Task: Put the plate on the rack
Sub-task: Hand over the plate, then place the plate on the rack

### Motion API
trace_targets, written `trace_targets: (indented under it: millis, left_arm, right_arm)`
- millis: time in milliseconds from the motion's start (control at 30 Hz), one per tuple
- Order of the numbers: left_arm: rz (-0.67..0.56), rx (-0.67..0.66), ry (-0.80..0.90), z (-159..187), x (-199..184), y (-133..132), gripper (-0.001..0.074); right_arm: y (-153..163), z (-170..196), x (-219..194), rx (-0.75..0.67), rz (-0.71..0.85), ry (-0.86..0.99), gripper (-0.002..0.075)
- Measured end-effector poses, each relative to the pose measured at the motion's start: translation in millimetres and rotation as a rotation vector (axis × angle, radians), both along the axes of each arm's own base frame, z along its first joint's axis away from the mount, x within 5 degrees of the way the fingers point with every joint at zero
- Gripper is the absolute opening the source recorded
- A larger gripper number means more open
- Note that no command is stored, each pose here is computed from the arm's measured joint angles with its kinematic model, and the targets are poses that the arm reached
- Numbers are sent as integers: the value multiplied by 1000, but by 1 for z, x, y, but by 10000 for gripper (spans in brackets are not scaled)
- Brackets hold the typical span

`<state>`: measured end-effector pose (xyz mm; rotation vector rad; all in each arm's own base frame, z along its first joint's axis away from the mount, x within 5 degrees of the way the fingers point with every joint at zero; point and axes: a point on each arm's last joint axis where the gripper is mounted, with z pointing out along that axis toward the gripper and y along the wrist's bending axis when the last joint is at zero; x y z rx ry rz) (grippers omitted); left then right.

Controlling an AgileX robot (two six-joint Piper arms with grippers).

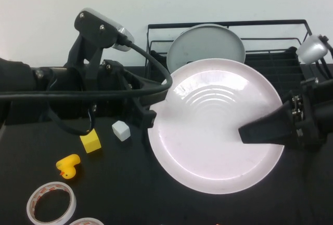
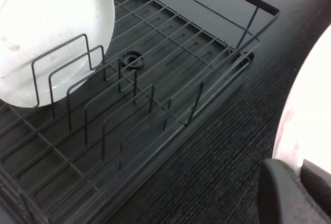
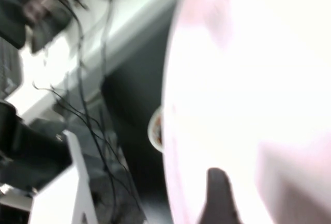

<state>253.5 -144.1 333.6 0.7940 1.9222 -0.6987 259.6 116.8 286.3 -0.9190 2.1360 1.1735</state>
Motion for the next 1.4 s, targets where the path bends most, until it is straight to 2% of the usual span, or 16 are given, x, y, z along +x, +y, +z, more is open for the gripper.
trace_targets:
  millis: [133,267,400,500,600,733,767,867,967,1033,1200,1300,1400]
  left_arm:
    - [14,-1,-9,1,1,1,1]
    - [22,-11,-11,2,1,1,1]
    - [31,-13,-14,2,2,1,11]
    - [33,-18,-12,3,2,1,60]
    - [36,-23,-19,5,0,2,182]
    - [38,-35,-33,11,-4,3,397]
    - [42,-44,-35,14,-6,4,429]
    - [52,-63,-48,22,-12,7,462]
    - [80,-67,-79,32,-20,12,438]
    - [114,-65,-100,39,-26,18,378]
    - [175,15,-50,42,-41,30,94]
    - [206,84,69,34,-47,36,28]
    - [248,148,170,20,-51,42,8]
  right_arm:
    - [-2,-5,2,-49,-24,14,332]
    - [-3,-5,6,-52,-64,3,122]
    - [-3,-5,8,-52,-72,-40,126]
    - [-3,-3,10,-60,-60,-93,126]
    - [-3,0,13,-70,-47,-152,126]
    - [-3,13,20,-81,-50,-236,126]
    - [-4,17,22,-90,-50,-271,126]
    - [-5,28,30,-142,-27,-411,126]
    - [-8,37,37,-208,-7,-541,126]
    - [-10,42,41,-253,-20,-602,126]
    - [-15,60,51,-359,-6,-785,126]
    - [-17,72,57,-400,-25,-882,126]
    - [-19,84,67,-427,-79,-951,126]
